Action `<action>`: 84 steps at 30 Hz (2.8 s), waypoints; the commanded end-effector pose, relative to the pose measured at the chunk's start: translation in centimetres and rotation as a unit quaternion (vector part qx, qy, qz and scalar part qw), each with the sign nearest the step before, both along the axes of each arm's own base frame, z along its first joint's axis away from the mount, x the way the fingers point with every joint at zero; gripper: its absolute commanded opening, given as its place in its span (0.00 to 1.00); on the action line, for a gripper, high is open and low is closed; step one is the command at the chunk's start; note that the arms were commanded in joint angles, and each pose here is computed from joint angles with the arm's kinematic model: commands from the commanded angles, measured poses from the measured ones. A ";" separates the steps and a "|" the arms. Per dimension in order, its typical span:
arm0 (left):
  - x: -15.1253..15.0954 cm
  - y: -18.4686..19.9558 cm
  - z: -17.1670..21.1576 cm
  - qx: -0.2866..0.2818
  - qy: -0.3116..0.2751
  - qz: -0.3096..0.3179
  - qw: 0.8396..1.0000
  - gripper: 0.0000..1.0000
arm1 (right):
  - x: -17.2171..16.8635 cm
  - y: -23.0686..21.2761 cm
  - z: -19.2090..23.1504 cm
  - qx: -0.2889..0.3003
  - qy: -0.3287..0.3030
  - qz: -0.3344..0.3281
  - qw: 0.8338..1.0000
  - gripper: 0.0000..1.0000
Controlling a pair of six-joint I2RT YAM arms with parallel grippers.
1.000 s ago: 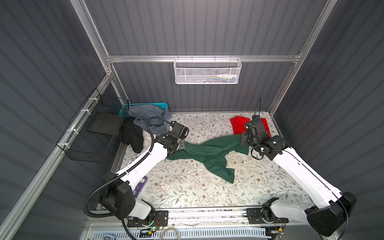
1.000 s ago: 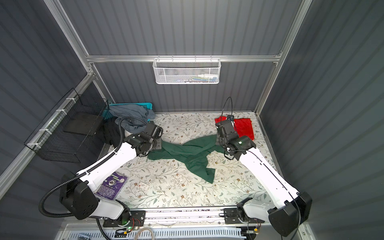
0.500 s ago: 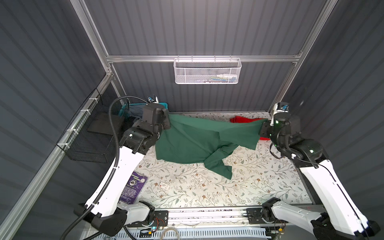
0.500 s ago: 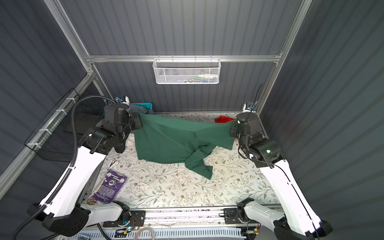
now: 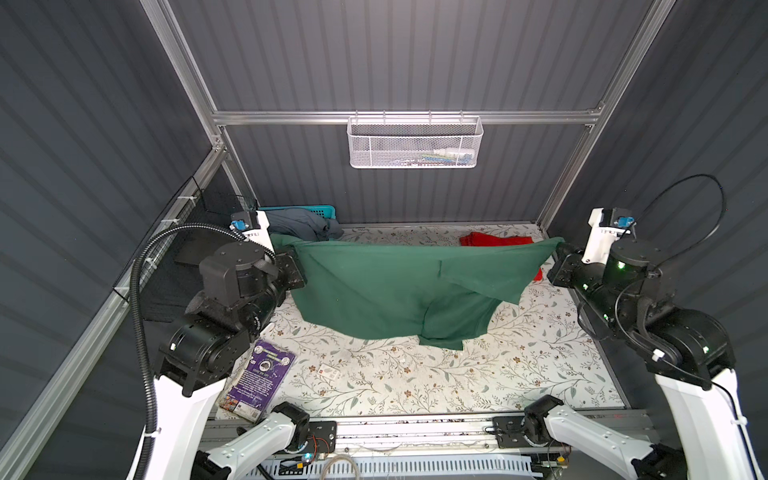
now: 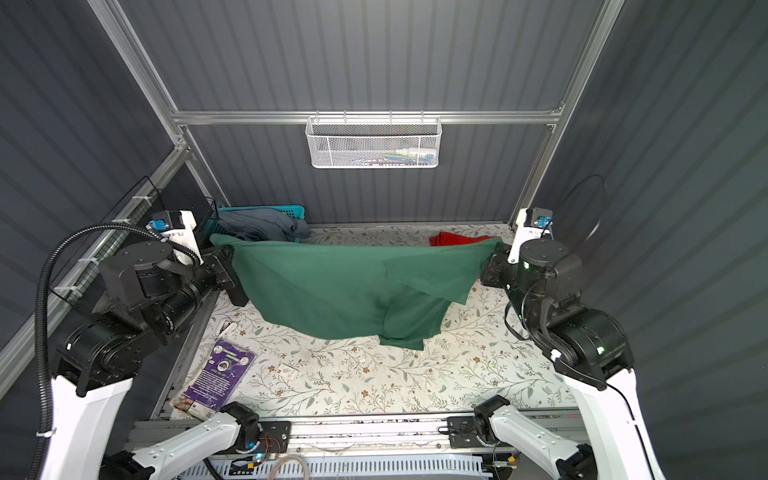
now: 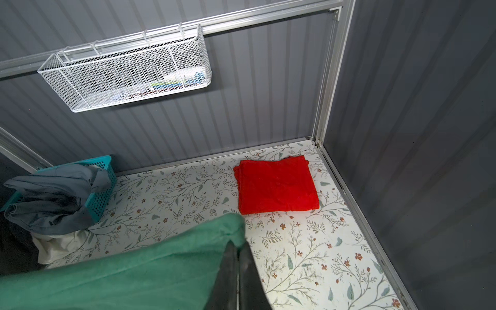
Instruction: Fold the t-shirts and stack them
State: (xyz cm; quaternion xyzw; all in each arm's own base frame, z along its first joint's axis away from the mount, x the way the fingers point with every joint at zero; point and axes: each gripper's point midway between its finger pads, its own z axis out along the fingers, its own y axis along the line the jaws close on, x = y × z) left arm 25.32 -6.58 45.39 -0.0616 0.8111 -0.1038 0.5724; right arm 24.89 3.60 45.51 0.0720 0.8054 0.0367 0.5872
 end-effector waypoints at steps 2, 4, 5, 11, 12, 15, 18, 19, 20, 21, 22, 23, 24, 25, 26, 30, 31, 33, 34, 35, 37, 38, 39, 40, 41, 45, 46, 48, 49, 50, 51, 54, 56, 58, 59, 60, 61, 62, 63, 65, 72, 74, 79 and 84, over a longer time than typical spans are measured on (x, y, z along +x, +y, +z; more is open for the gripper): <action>4.8 -1.1 -2.2 0.036 0.024 0.032 0.999 0.00 | 4.1 1.1 0.1 -0.030 -0.001 -0.003 1.000 0.00; 6.9 -1.9 -2.9 0.049 0.028 0.040 0.998 0.00 | 6.6 2.0 -1.2 -0.028 0.020 0.003 0.999 0.00; 8.0 -2.1 -3.2 0.059 0.029 0.045 0.997 0.00 | 7.9 2.3 -2.1 -0.025 0.031 0.005 0.999 0.00; 15.2 -2.8 -8.0 0.085 0.080 0.057 0.991 0.00 | 15.0 2.7 -7.8 -0.009 0.097 -0.007 0.995 0.00; 16.3 -2.8 -9.1 0.082 0.090 0.058 0.991 0.00 | 16.1 2.8 -8.7 -0.006 0.106 -0.007 0.994 0.00; 20.0 -2.2 -12.7 0.085 0.117 0.074 0.987 0.00 | 19.8 3.1 -11.2 -0.006 0.125 -0.016 0.992 0.00; 23.3 -2.0 -15.4 0.083 0.132 0.077 0.985 0.00 | 23.8 3.2 -13.5 -0.005 0.141 -0.020 0.990 0.00; 24.5 -2.0 -16.4 0.087 0.139 0.079 0.983 0.00 | 25.1 3.4 -14.4 -0.003 0.150 -0.018 0.989 0.00; 25.6 -2.0 -16.8 0.087 0.142 0.078 0.983 0.00 | 26.4 3.5 -14.9 -0.001 0.154 -0.016 0.988 0.00; 26.6 -2.2 -17.2 0.086 0.143 0.072 0.983 0.00 | 27.4 3.8 -15.2 0.001 0.157 -0.011 0.988 0.00; 27.4 -2.5 -17.3 0.084 0.145 0.065 0.984 0.00 | 28.4 4.0 -15.3 0.001 0.158 -0.007 0.987 0.00; 27.8 -2.8 -17.2 0.082 0.145 0.059 0.984 0.00 | 29.0 4.1 -15.0 -0.001 0.156 -0.005 0.988 0.00; 28.2 -3.2 -16.6 0.080 0.143 0.050 0.985 0.00 | 29.6 4.2 -14.6 -0.005 0.156 -0.004 0.988 0.00; 28.2 -3.3 -15.8 0.078 0.139 0.046 0.986 0.00 | 29.7 4.1 -13.7 -0.008 0.154 -0.005 0.988 0.00; 27.8 -3.3 -14.7 0.074 0.132 0.045 0.988 0.00 | 29.5 4.0 -12.7 -0.010 0.151 -0.004 0.988 0.00; 24.4 -2.4 -8.7 0.053 0.068 0.047 0.995 0.00 | 26.6 3.2 -7.6 -0.014 0.112 -0.008 0.994 0.00; 23.0 -2.1 -7.1 0.046 0.050 0.046 0.997 0.00 | 25.3 2.9 -6.2 -0.015 0.098 -0.010 0.995 0.00; 20.3 -1.5 -3.9 0.036 0.018 0.043 0.998 0.00 | 22.5 2.3 -3.7 -0.013 0.068 -0.011 0.998 0.00; 18.9 -1.3 -2.4 0.033 0.001 0.038 0.999 0.00 | 21.1 2.2 -2.7 -0.008 0.052 -0.007 0.999 0.00; 17.4 -1.1 -0.6 0.028 -0.019 0.031 0.999 0.00 | 19.3 2.0 -1.2 -0.001 0.031 -0.001 1.000 0.00; 15.0 -0.7 2.5 0.021 -0.054 0.023 0.998 0.00 | 16.4 1.4 1.2 0.018 0.004 -0.004 1.000 0.00; 13.7 -0.4 4.1 0.016 -0.073 0.020 0.997 0.00 | 14.9 1.2 2.5 0.024 -0.007 -0.002 1.000 0.00; 12.7 -0.2 5.5 0.012 -0.088 0.020 0.996 0.00 | 13.7 1.2 3.6 0.028 -0.016 0.003 0.999 0.00; 11.5 0.0 6.9 0.005 -0.106 0.017 0.994 0.00 | 12.4 1.1 4.9 0.032 -0.030 0.009 0.999 0.00; 10.5 0.2 8.0 0.001 -0.120 0.014 0.993 0.00 | 11.2 1.1 6.0 0.034 -0.042 0.014 0.998 0.00; 6.2 0.5 12.1 -0.023 -0.173 -0.008 0.985 0.00 | 6.3 0.6 10.4 0.038 -0.102 0.034 0.994 0.00; 5.4 0.6 12.6 -0.027 -0.181 -0.012 0.983 0.00 | 5.1 0.3 11.4 0.038 -0.117 0.035 0.992 0.00; 4.0 0.7 13.7 -0.034 -0.195 -0.018 0.980 0.00 | 3.1 -0.2 12.7 0.039 -0.141 0.033 0.989 0.00; 3.4 0.8 14.1 -0.036 -0.201 -0.019 0.979 0.00 | 2.4 -0.5 13.1 0.039 -0.150 0.030 0.987 0.00; 3.0 0.9 14.4 -0.039 -0.205 -0.021 0.978 0.00 | 1.7 -0.8 13.6 0.039 -0.160 0.026 0.986 0.00; 2.8 0.9 14.7 -0.040 -0.207 -0.023 0.977 0.00 | 1.3 -1.0 13.9 0.039 -0.166 0.023 0.985 0.00; 2.5 0.8 15.1 -0.041 -0.210 -0.025 0.976 0.00 | 0.6 -1.0 14.6 0.038 -0.175 0.029 0.983 0.00; 2.6 0.9 15.4 -0.042 -0.212 -0.024 0.976 0.00 | 0.7 -0.8 14.7 0.037 -0.174 0.032 0.984 0.00; 3.1 1.0 15.3 -0.039 -0.209 -0.018 0.977 0.00 | 1.4 -0.7 14.8 0.029 -0.172 0.033 0.984 0.00; 3.5 0.9 15.1 -0.039 -0.205 -0.018 0.978 0.00 | 1.9 -0.6 14.6 0.023 -0.167 0.033 0.985 0.00; 3.8 0.7 15.0 -0.039 -0.203 -0.020 0.978 0.00 | 2.3 -0.6 14.6 0.020 -0.164 0.032 0.986 0.00; 4.2 0.5 14.7 -0.041 -0.198 -0.023 0.979 0.00 | 2.9 -0.4 14.4 0.017 -0.157 0.032 0.987 0.00; 4.7 0.2 14.4 -0.042 -0.192 -0.027 0.980 0.00 | 3.6 -0.2 14.1 0.013 -0.150 0.035 0.988 0.00; 5.2 -0.1 13.8 -0.041 -0.184 -0.030 0.982 0.00 | 4.4 0.0 13.7 0.010 -0.144 0.036 0.989 0.00; 6.5 -0.3 12.1 -0.041 -0.162 -0.026 0.986 0.00 | 6.2 0.2 12.4 0.001 -0.128 0.031 0.991 0.00; 11.3 -0.8 2.8 -0.027 -0.077 0.001 0.997 0.00 | 13.8 2.3 3.2 -0.013 -0.040 0.043 0.998 0.00; 13.4 -1.0 -1.1 -0.012 -0.038 0.012 0.999 0.00 | 16.3 2.7 0.6 -0.019 -0.030 0.040 0.999 0.00; 19.0 -1.1 -9.7 0.037 0.033 0.044 0.998 0.00 | 23.1 4.0 -6.2 -0.032 0.020 0.039 0.999 0.00; 25.2 -1.8 -15.5 0.084 0.079 0.056 0.992 0.00 | 29.8 5.9 -10.8 -0.038 0.064 0.052 0.996 0.00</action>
